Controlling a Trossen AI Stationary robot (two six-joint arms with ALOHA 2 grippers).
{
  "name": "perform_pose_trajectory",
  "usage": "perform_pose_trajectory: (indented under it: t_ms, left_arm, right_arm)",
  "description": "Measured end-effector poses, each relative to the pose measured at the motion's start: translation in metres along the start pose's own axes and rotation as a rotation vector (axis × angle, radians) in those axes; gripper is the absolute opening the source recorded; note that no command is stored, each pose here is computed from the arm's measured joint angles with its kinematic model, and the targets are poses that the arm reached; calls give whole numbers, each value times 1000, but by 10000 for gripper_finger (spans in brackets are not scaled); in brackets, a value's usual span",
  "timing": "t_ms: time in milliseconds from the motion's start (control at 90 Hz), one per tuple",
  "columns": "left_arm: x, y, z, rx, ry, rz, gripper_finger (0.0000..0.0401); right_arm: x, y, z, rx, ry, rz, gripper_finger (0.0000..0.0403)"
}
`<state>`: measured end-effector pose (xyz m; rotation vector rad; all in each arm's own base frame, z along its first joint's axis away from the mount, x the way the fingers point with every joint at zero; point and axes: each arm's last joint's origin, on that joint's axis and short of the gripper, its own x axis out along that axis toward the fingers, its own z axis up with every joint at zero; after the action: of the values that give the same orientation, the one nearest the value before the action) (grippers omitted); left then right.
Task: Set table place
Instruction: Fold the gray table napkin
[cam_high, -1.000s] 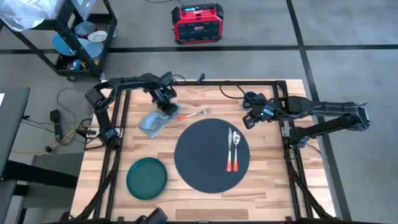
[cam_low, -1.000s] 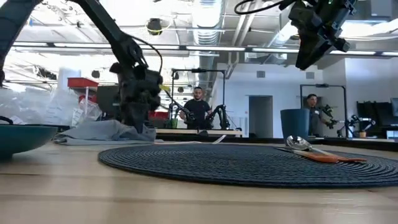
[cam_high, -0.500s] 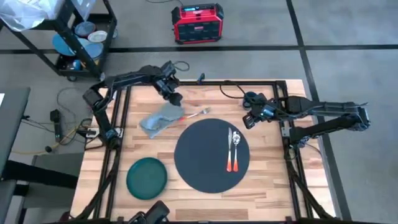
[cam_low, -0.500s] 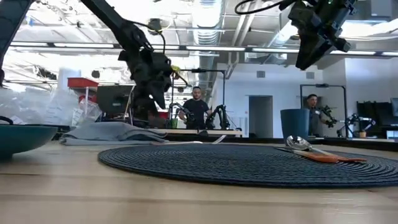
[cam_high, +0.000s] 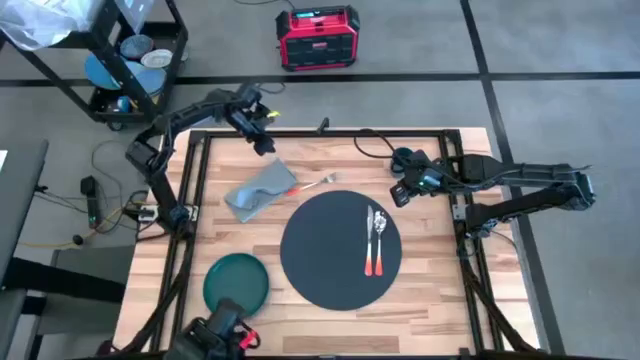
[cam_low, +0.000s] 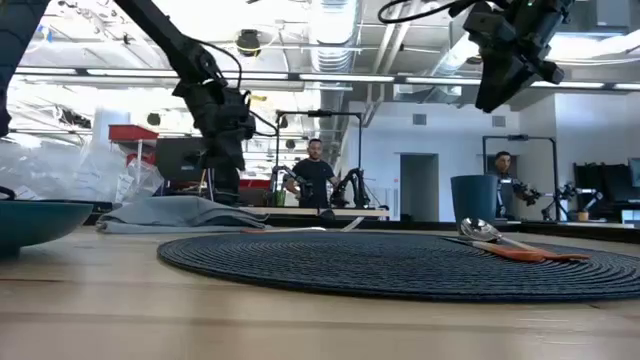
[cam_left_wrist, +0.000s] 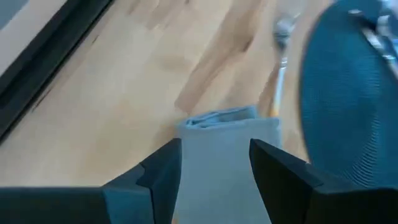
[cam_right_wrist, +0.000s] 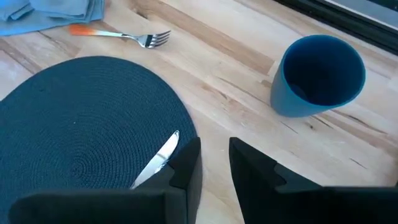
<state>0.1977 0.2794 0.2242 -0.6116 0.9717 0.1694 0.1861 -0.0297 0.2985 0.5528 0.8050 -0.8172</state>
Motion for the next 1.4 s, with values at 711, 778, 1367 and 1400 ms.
perform_pose_trajectory:
  t_ms: [711,778,1367,1400]
  left_arm:
    - [69,44,-8,-23,224,-126,173]
    - [75,44,-9,-20,228,-157,173]
    - [85,34,-3,-5,257,-82,3]
    - [83,33,-2,-17,256,-70,2]
  right_arm:
    - [0,0,-1,48,26,16,72]
    - [0,0,-1,48,26,15,72]
    - [0,0,-1,48,20,10,72]
    - [0,0,-1,46,20,9,72]
